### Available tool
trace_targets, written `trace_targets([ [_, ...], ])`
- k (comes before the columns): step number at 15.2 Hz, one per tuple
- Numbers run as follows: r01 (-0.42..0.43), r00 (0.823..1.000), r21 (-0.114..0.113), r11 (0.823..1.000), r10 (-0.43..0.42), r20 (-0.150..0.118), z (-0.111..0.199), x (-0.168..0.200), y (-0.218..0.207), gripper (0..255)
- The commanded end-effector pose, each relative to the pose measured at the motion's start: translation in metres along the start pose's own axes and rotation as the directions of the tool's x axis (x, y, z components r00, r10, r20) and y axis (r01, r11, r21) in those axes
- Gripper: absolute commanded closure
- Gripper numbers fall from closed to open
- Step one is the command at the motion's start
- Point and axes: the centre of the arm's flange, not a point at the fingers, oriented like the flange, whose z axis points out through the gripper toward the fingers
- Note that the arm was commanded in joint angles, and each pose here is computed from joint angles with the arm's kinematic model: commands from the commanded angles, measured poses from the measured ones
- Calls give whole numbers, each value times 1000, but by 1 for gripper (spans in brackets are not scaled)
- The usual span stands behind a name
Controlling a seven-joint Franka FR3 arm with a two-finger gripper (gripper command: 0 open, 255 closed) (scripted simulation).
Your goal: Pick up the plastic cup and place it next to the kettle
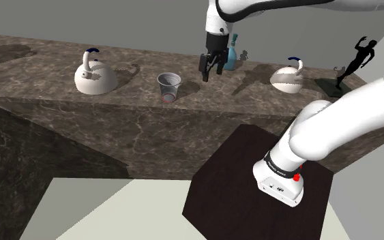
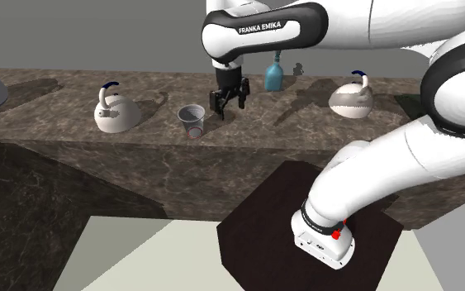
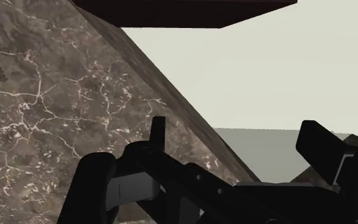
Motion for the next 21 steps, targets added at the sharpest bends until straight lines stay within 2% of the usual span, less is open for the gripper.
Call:
trace_targets([
  [1,7,1000,-1,1000,-7,-4,6,24,-8,0],
  [17,58,998,-14,998,-58,-29,67,210,-75,0],
  [21,58,998,-14,998,-58,-29,88,211,-75,0],
])
